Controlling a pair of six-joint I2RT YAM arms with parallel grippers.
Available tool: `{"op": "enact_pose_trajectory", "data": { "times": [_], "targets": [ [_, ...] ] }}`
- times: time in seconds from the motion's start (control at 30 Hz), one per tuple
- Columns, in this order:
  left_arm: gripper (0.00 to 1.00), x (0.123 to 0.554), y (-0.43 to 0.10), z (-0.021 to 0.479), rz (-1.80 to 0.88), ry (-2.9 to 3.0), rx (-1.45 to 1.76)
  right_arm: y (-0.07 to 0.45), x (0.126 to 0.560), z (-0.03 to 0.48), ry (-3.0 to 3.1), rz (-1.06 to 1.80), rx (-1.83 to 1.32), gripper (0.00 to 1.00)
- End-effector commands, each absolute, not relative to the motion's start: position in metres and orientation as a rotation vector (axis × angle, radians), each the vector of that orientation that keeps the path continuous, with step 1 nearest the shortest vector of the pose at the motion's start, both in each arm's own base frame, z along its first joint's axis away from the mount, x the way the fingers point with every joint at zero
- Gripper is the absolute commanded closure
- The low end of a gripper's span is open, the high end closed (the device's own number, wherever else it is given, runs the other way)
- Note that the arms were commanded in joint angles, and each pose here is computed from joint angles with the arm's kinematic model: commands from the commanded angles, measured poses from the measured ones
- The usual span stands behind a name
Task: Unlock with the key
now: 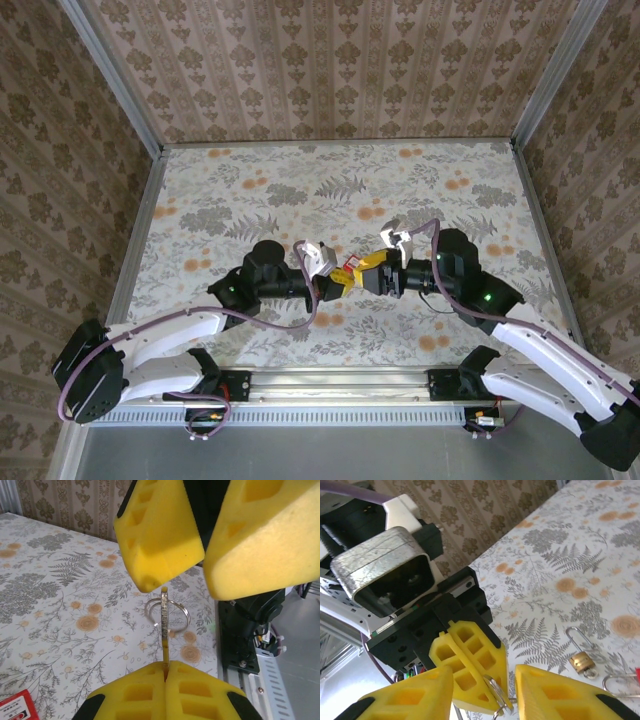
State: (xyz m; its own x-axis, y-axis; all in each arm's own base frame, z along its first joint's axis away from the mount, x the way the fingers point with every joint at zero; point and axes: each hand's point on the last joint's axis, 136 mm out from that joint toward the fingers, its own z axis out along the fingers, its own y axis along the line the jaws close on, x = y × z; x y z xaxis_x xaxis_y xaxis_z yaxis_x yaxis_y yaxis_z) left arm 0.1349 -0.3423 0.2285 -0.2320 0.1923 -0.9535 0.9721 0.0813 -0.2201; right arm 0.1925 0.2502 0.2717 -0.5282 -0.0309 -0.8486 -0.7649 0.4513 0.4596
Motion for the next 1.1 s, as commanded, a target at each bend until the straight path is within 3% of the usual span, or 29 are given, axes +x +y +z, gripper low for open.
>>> {"op": "enact_pose_trajectory", "data": {
  "times": [0.0,0.3,0.77,1.07],
  "targets": [
    [1.00,0.135,-0.346,0.249,-1.289,1.502,1.182,0.255,0.188,0.280,1.837,1.189,-0.705,0.67],
    [1.00,0.134,-0.348,0.256,-1.369,1.474,1.176,0.254,0.185,0.275,1.850,1.197,-0.709,0.75],
    [1.00,0.132,-0.347,0.263,-1.418,1.451,1.170,0.251,0.189,0.257,1.914,1.145,-0.704,0.68],
    [1.00,0.131,-0.350,0.260,-1.443,1.455,1.175,0.256,0.185,0.267,1.879,1.212,-0.709,0.84]
  ]
}}
